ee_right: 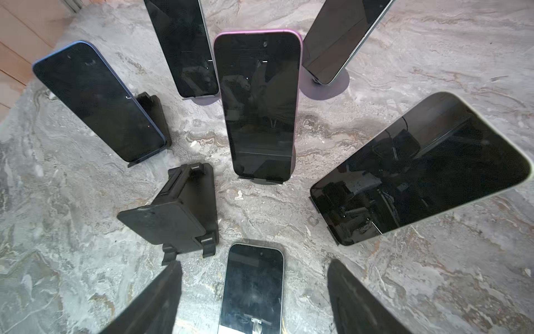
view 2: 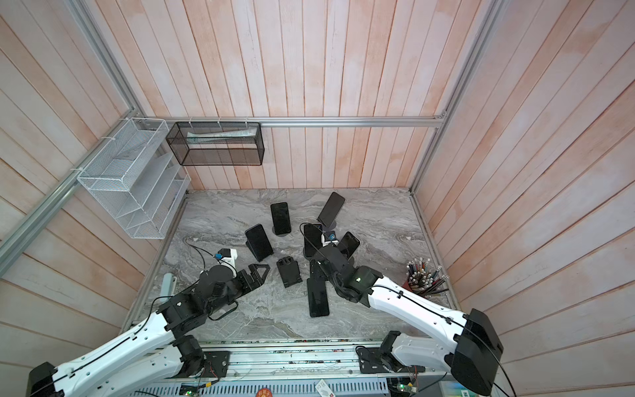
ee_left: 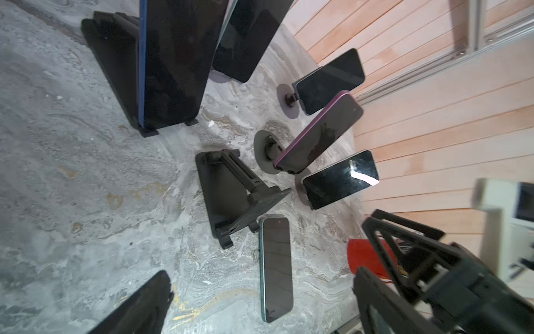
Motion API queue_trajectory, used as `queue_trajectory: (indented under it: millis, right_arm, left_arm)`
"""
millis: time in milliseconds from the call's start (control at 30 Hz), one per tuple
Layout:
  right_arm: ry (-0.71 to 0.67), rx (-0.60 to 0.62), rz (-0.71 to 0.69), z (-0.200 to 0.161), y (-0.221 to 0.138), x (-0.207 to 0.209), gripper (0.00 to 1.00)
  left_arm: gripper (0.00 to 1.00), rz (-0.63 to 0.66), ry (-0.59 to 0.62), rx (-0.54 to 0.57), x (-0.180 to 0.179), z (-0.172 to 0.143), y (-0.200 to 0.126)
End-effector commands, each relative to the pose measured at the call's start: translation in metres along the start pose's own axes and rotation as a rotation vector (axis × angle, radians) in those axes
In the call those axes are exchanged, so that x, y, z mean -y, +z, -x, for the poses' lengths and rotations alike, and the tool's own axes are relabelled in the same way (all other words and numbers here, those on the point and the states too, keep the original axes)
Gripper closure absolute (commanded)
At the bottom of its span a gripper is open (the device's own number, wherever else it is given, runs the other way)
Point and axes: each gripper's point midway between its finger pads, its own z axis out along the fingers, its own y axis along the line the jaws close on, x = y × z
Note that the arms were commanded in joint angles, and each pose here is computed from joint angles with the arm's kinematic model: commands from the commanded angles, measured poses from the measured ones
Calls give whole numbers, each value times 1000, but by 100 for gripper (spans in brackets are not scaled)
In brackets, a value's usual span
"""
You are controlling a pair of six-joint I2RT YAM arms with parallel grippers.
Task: Remove the phone from the phone stand
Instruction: Rotate the phone stand at the center of the table.
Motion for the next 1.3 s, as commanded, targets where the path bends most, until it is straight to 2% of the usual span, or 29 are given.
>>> queue_trajectory:
  millis: [0,167,300,367,567,800,1100,1267]
  right_arm:
    - [-13,10,-10,-9,-2,9,20]
    - [-10,55,-26,-4,-9,20,20]
    - [-5,107,59,8,-18,7,20]
    - [15,151,82,16,-22,4,20]
    - [30,220,126,32,-34,-1,20]
    - [6,229,126,30,-46,5,17]
    - [39,246,129,23,-50,14,14]
    - [44,254,122,26,-51,14,12]
  left_arm:
    - [0,58,22,115,13,23,-7]
    - [0,39,90,80,35,13,1]
    - [0,-57,134,-5,70,-7,5]
    - [0,-40,156,-5,79,-14,7]
    - [0,67,197,-15,84,-45,28]
    - [0,438,177,81,50,-41,52]
    - [0,600,254,109,34,-45,67]
    - [0,596,328,58,39,-53,88]
